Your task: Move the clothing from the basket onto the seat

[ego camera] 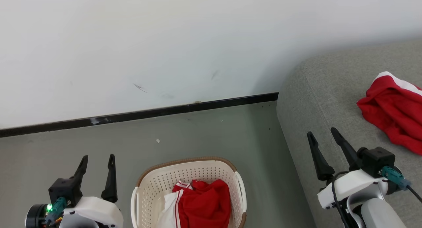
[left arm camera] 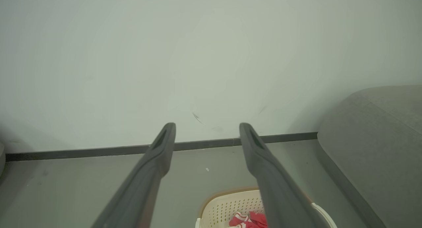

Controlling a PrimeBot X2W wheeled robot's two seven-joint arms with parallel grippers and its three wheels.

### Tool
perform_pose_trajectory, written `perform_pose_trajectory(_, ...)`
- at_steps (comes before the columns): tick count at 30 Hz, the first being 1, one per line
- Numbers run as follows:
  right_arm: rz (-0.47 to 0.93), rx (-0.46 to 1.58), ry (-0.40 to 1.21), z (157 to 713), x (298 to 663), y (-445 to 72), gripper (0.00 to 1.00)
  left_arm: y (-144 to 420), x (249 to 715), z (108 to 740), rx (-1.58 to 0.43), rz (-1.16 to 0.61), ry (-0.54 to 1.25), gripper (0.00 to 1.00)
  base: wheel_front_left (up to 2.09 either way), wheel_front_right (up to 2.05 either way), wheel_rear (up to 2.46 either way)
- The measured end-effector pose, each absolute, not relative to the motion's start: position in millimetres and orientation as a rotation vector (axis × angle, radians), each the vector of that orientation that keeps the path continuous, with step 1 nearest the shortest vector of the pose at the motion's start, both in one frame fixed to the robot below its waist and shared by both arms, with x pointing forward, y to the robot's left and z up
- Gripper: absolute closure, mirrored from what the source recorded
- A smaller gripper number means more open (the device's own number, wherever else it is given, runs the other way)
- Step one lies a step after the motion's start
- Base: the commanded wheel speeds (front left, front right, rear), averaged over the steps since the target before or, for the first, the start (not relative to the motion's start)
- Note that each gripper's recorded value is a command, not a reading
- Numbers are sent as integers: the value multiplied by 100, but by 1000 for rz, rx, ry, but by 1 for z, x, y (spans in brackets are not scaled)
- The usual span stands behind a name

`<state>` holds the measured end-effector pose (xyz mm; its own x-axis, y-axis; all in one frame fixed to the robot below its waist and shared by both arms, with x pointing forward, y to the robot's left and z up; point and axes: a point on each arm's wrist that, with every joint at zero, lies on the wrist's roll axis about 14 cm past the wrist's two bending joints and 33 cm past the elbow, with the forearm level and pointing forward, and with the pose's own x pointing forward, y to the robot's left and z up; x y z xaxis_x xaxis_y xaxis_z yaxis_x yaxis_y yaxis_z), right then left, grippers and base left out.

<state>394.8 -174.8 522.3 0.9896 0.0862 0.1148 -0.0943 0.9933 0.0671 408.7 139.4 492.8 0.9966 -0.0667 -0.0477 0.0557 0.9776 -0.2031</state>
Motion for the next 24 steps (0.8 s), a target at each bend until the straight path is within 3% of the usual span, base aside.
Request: perform_pose_trajectory(24,101,76,-118,520,356,-166,0,160,371,499,-215,-12,33,0,0,0,0)
